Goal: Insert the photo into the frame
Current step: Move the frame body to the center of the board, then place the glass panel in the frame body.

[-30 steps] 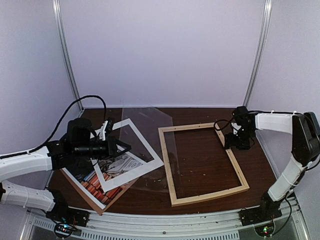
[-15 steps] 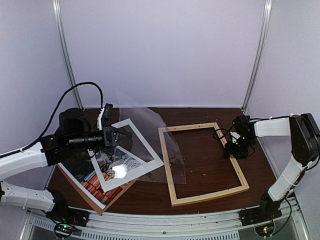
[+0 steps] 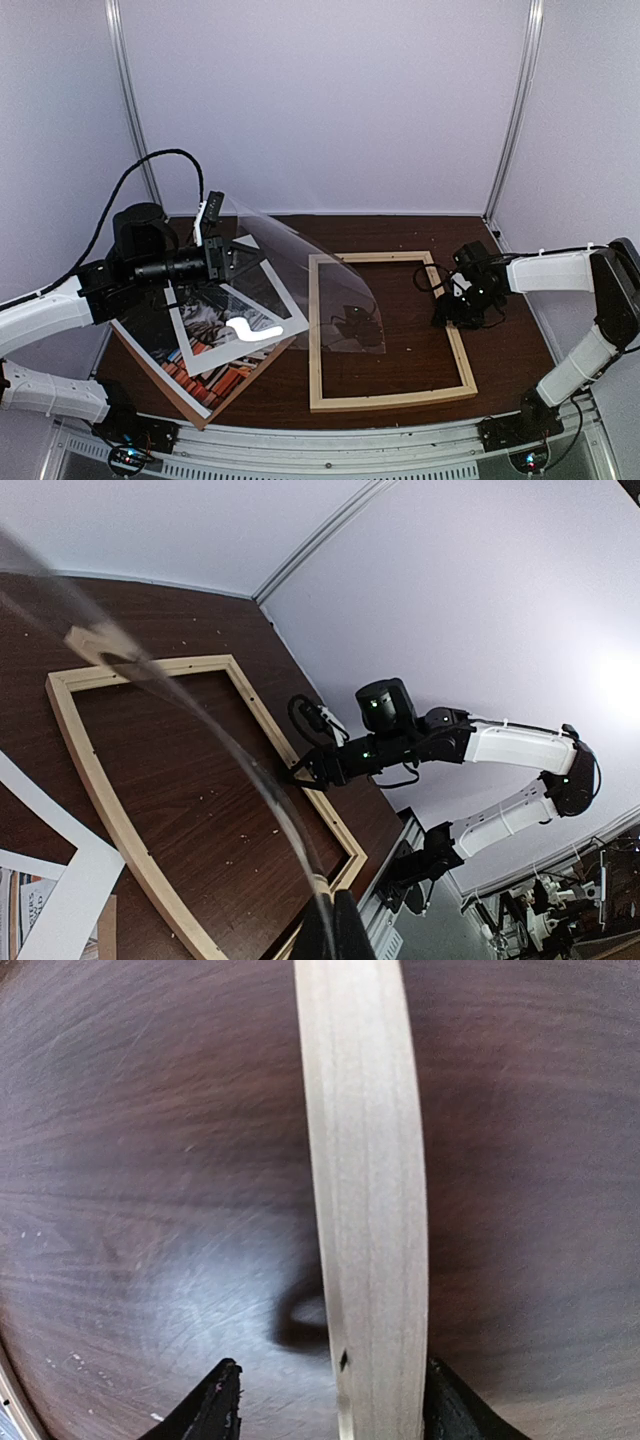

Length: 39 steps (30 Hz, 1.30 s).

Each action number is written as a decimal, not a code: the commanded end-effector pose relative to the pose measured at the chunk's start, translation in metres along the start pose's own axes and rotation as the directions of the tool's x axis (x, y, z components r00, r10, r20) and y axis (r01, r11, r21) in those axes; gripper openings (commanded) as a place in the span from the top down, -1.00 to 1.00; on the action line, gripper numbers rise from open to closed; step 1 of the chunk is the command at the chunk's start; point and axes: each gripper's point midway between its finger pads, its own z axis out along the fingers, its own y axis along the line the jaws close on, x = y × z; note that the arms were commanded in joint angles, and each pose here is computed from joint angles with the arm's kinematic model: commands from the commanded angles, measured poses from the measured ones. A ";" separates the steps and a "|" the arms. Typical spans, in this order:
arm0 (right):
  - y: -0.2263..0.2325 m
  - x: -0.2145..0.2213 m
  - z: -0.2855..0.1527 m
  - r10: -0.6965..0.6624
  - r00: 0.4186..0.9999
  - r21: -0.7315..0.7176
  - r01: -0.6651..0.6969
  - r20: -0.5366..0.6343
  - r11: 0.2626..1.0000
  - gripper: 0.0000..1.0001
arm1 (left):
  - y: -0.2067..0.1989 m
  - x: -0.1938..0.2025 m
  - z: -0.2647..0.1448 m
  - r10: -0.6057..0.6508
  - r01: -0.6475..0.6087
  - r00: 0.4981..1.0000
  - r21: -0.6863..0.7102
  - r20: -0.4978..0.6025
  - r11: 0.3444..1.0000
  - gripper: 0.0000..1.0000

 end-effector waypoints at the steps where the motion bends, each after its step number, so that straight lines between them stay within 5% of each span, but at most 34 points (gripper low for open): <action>1: 0.023 -0.001 -0.007 0.017 0.999 -0.060 -0.015 0.044 0.998 -0.24 | -0.023 -0.019 0.003 0.030 -0.034 0.999 0.081 0.045 0.996 1.00; 15: -0.023 -0.040 -0.043 0.028 0.992 0.068 -0.037 0.125 0.997 -0.50 | -0.056 -0.016 0.035 0.038 -0.037 0.999 0.185 -0.001 0.982 1.00; 27: -0.098 -0.080 -0.101 0.171 0.952 0.096 -0.201 0.254 0.975 -0.51 | -0.132 0.016 0.093 0.221 -0.162 0.968 0.378 -0.118 0.912 1.00; 30: -0.105 -0.079 -0.107 0.189 0.945 0.090 -0.220 0.266 0.971 -0.51 | -0.114 0.033 0.109 0.191 -0.126 0.968 0.345 -0.161 0.930 1.00; 39: -0.102 -0.080 -0.103 0.200 0.946 0.062 -0.222 0.254 0.973 -0.50 | 0.018 0.092 0.164 -0.117 0.111 0.964 -0.040 -0.240 0.993 1.00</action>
